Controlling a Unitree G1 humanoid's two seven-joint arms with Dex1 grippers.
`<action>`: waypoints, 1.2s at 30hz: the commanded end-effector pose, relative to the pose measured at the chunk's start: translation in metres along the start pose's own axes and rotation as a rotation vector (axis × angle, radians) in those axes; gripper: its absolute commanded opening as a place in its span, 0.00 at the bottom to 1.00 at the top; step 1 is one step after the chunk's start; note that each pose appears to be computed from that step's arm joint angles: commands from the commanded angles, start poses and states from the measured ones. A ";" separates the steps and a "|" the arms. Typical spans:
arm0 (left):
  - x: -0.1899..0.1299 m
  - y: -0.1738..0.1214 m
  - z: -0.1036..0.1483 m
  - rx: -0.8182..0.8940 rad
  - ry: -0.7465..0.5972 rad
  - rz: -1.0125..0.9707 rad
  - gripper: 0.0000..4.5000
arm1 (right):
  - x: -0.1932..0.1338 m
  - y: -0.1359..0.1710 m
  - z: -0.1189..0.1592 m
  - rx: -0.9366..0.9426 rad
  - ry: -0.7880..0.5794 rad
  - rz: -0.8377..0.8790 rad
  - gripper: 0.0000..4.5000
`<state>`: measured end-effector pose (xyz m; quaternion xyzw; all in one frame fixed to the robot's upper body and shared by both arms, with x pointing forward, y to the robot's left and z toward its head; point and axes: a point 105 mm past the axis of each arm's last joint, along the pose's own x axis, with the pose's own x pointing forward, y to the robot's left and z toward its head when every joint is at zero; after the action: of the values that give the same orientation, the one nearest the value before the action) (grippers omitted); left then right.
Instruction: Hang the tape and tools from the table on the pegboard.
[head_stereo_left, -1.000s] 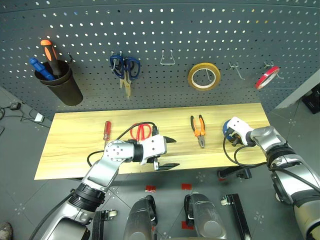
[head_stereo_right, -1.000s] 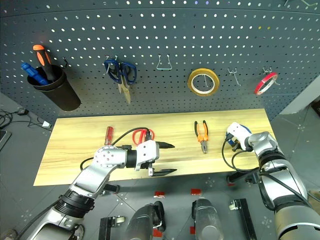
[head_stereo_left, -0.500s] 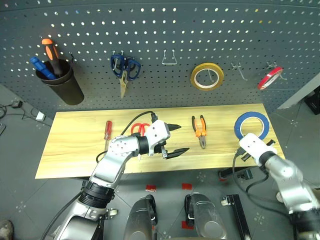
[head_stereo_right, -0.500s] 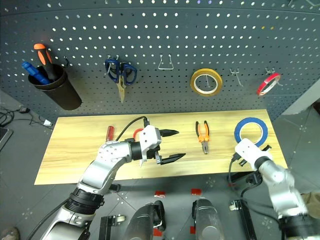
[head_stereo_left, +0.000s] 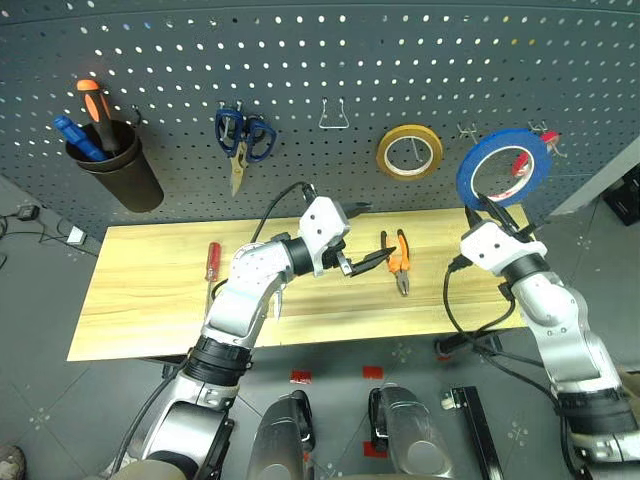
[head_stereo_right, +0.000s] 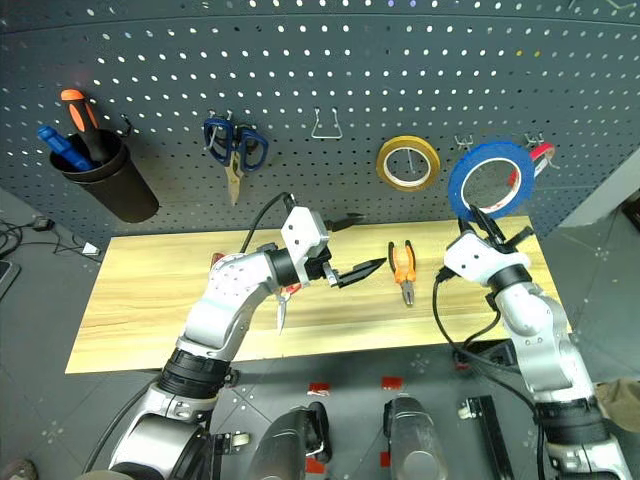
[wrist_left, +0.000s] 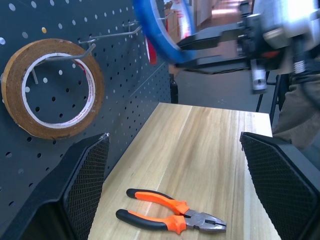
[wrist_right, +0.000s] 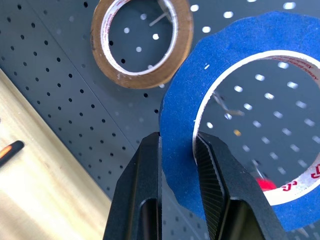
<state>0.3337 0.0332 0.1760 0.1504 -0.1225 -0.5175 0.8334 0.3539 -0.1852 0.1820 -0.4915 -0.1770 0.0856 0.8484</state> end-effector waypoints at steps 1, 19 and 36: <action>-0.001 -0.003 0.006 0.021 -0.028 -0.009 0.98 | 0.014 -0.005 -0.001 0.019 -0.053 0.014 0.15; -0.070 -0.011 -0.061 0.067 0.307 -0.110 0.98 | -0.005 0.033 -0.012 0.440 0.148 0.054 1.00; -0.132 -0.019 -0.090 0.085 0.526 -0.171 0.98 | 0.028 0.138 -0.001 1.020 0.774 0.215 1.00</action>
<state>0.2946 0.1598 0.0688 0.3151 0.1130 -0.5229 0.7839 0.3809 -0.1061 0.0692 -0.0509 0.2508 0.0701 0.9642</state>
